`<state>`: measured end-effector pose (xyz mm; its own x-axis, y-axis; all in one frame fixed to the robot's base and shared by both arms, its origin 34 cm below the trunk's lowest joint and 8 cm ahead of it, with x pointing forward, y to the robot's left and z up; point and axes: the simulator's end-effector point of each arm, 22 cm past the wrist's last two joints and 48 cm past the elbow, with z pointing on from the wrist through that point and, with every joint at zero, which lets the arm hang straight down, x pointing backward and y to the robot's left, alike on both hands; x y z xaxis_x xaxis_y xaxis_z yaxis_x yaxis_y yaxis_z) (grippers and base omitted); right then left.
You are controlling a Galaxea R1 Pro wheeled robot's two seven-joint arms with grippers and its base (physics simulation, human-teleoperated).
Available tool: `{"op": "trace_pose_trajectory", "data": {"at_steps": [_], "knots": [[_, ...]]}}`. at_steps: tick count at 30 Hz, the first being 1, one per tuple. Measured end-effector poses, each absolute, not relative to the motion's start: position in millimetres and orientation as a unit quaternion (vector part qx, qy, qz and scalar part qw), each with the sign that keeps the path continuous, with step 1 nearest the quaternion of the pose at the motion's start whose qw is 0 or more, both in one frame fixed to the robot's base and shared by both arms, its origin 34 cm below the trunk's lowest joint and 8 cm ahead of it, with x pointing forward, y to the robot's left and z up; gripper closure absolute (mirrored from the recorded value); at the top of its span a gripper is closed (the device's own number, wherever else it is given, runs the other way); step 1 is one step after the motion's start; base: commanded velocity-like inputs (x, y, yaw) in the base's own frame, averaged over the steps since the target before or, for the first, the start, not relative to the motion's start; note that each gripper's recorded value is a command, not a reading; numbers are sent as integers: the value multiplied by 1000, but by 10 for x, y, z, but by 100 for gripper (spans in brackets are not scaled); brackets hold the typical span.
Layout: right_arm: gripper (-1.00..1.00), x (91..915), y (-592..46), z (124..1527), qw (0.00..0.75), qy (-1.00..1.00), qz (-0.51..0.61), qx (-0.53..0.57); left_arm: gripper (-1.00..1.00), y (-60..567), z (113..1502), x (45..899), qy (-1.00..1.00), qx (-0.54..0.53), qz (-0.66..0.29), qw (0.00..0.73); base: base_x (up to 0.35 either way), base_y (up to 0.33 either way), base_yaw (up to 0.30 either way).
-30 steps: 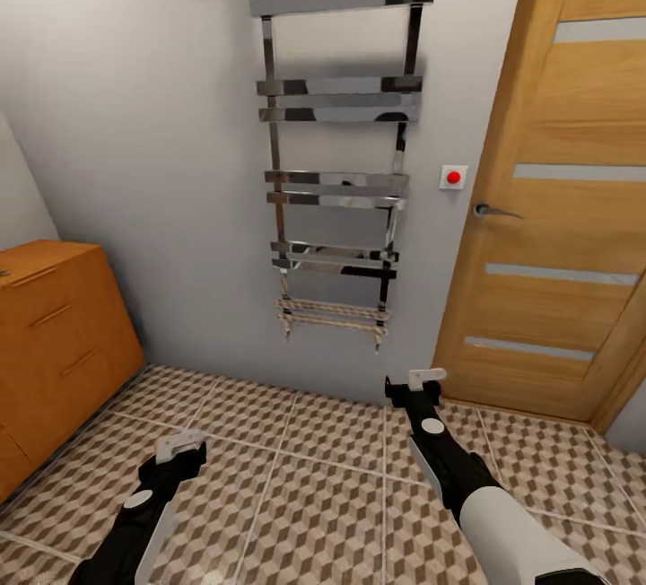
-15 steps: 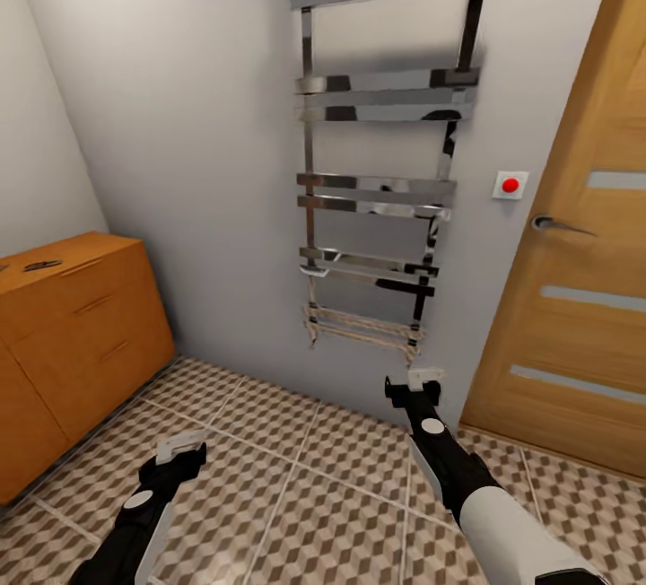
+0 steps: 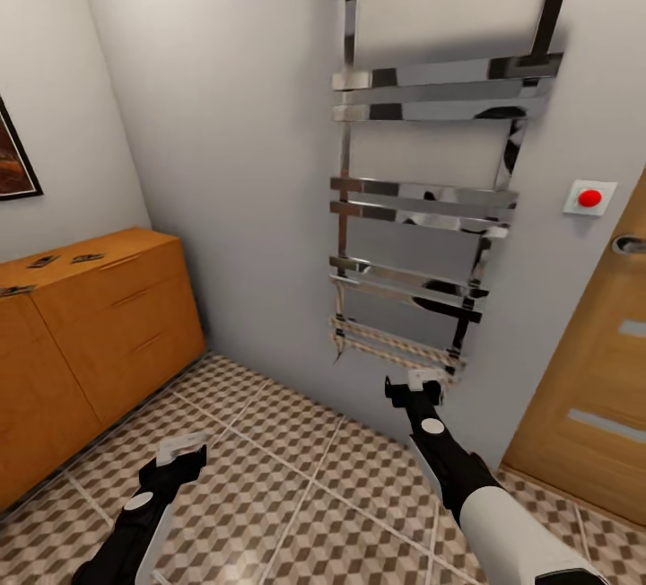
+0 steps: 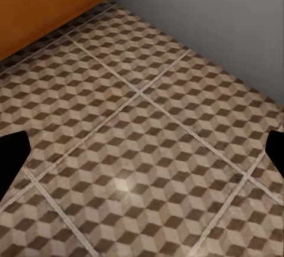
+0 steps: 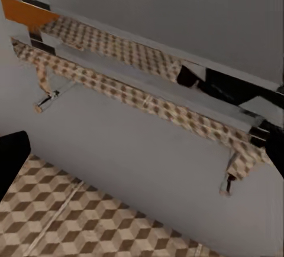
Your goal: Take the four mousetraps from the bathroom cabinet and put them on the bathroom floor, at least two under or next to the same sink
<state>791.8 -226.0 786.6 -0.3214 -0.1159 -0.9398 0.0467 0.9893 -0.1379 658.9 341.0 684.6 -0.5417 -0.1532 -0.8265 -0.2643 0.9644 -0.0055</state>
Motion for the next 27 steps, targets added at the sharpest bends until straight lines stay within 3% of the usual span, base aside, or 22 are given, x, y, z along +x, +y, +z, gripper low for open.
{"op": "trace_pose_trajectory", "data": {"at_steps": [14,27], "knots": [[-100,7918,-2260,7866,582,810,-70,-21,-100,3409,6851,6593,876,-119,60,464,230,-54,288],[-100,7918,-2260,7866,582,810,-70,-21,-100,3404,6848,6592,876,-119,59,464,230,-155,288]]}}
